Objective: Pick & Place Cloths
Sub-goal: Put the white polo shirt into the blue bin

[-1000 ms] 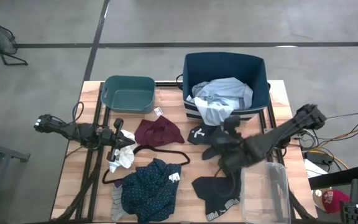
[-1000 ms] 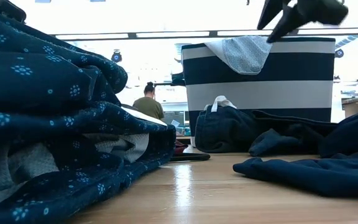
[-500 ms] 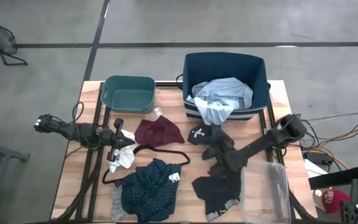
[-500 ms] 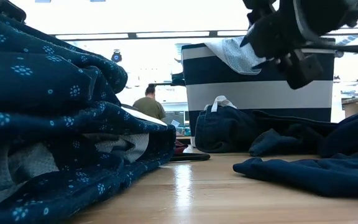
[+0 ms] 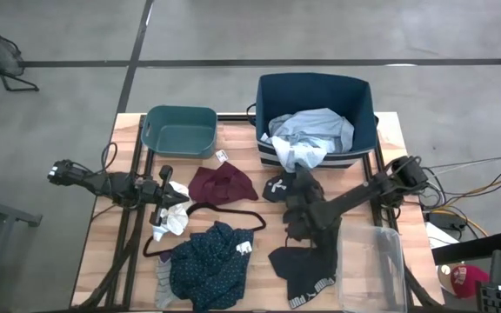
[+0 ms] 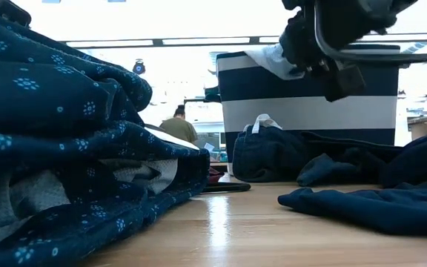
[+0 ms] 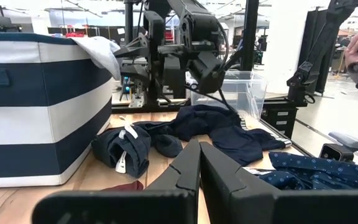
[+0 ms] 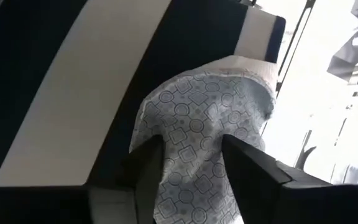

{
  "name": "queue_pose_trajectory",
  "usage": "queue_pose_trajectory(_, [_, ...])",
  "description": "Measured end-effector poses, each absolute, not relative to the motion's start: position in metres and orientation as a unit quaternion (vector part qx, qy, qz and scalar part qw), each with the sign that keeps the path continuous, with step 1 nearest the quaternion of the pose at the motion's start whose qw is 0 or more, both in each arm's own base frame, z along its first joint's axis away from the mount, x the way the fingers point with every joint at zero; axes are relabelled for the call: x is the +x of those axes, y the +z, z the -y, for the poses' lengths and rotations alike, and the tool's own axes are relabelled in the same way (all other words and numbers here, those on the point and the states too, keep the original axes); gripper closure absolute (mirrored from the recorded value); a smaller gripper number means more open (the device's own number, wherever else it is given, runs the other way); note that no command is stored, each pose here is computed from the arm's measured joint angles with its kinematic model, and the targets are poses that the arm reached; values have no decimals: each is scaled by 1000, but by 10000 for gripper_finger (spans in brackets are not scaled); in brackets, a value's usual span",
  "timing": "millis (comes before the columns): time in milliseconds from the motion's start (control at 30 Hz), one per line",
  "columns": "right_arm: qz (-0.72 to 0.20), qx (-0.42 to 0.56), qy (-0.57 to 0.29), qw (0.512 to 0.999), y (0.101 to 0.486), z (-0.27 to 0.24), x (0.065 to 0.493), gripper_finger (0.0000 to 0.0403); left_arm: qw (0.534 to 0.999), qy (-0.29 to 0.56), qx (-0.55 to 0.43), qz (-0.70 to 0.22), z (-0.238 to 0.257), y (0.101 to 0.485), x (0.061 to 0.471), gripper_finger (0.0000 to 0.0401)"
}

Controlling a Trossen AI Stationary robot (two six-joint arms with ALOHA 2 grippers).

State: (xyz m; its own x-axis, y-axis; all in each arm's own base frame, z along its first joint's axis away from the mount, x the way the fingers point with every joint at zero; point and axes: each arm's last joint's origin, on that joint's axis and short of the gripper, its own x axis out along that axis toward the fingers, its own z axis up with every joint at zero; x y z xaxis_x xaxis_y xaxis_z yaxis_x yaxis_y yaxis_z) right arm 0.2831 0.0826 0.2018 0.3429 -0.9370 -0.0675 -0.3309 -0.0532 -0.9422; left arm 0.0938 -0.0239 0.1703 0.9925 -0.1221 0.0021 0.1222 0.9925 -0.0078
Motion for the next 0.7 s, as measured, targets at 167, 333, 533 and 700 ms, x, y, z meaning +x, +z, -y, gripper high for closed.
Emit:
queue_pose_trajectory(167, [-472, -642, -322, 512, 215, -85, 288, 314, 998, -61, -4, 0, 24, 170, 94, 387])
queue_pose_trajectory(333, [-463, -626, -333, 531, 232, -88, 298, 385, 998, -61, -4, 0, 24, 170, 94, 387])
queue_pose_trajectory(533, [-447, -600, -355, 561, 264, -89, 309, 393, 998, -61, -4, 0, 24, 170, 94, 387])
queue_pose_trajectory(700, [-427, -555, -390, 598, 298, -80, 311, 394, 998, -61, -4, 0, 24, 170, 94, 387])
